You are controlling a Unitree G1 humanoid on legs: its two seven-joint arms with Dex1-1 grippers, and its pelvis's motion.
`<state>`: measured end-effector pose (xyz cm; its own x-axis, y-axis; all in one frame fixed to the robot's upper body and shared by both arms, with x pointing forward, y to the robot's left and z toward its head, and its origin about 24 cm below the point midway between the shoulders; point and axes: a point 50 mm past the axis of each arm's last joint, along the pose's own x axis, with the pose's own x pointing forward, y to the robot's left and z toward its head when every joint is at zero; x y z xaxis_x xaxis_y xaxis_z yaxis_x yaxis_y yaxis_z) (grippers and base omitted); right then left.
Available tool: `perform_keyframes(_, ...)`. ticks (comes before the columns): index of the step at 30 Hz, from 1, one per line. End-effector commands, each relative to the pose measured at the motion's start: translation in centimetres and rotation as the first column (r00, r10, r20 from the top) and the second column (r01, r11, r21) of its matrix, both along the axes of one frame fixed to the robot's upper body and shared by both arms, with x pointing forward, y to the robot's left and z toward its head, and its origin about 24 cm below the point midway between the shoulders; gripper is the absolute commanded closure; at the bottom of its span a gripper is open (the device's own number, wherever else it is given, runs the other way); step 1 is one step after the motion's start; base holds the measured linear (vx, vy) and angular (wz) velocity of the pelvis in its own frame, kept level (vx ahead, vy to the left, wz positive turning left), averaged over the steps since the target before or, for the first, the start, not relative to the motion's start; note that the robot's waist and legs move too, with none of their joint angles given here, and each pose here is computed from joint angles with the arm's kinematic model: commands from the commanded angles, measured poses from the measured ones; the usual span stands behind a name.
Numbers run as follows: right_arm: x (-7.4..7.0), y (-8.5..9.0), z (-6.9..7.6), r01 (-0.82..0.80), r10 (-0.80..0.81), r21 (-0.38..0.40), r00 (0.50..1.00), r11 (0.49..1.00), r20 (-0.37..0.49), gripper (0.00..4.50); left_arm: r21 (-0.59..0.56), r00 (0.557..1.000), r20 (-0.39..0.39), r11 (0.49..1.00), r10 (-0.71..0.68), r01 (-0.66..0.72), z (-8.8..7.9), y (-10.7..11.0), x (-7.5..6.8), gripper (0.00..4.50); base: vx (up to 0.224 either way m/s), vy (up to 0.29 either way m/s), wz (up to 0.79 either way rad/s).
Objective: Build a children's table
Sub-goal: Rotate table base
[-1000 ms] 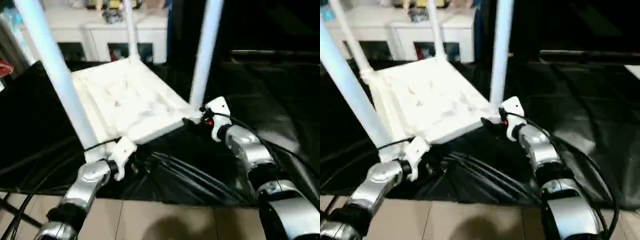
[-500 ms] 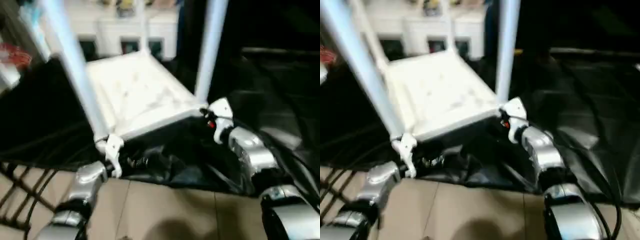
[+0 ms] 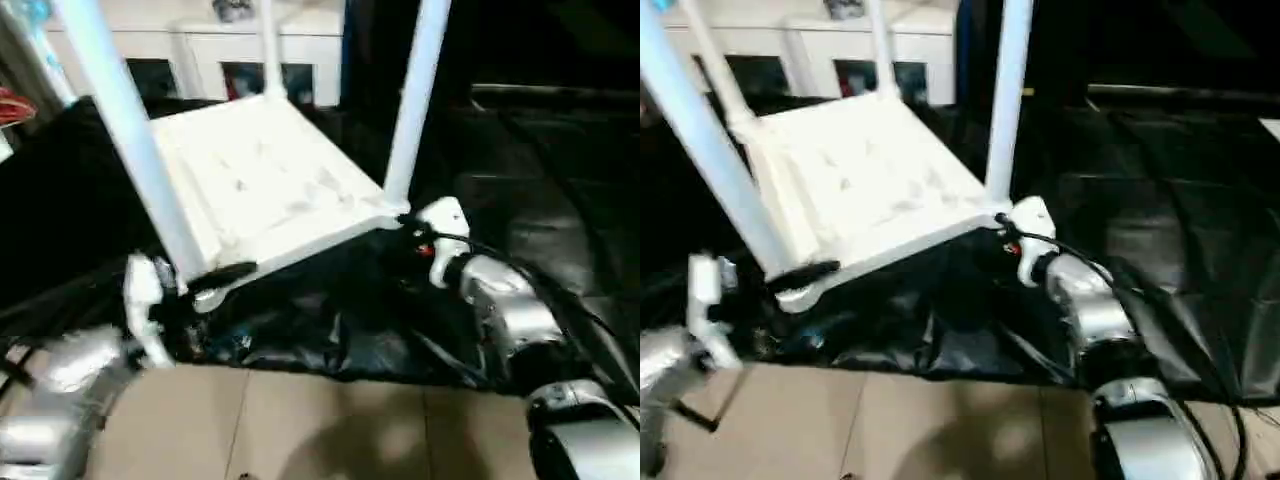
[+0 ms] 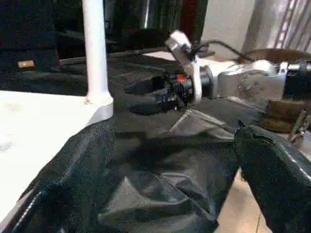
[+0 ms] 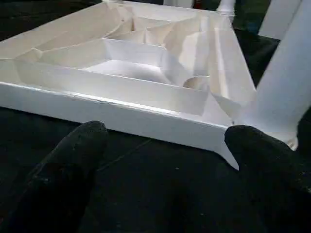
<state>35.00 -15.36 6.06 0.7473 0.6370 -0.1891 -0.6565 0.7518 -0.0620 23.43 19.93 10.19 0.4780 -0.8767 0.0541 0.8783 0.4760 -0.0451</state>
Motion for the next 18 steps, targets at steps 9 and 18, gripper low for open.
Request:
perform_keyframes(9, -0.5, -0.1, -0.1, -0.035, 0.034, -0.003, 0.999, 0.999, -0.014, 0.04, 0.219, 0.984, -0.132, 0.972, 0.122, -0.091, 1.3, 7.1, -4.2, 0.03, 0.000, 0.000, 0.00)
perform_keyframes(18, -0.9, 0.1, -0.6, -0.025, 0.025, -0.009, 0.999, 1.000, -0.024, 0.04, 0.352, 0.941, -0.093, 0.895, 0.324, -0.273, 5.8, 14.2, -11.2, 0.03, 0.000, 0.000, 0.00)
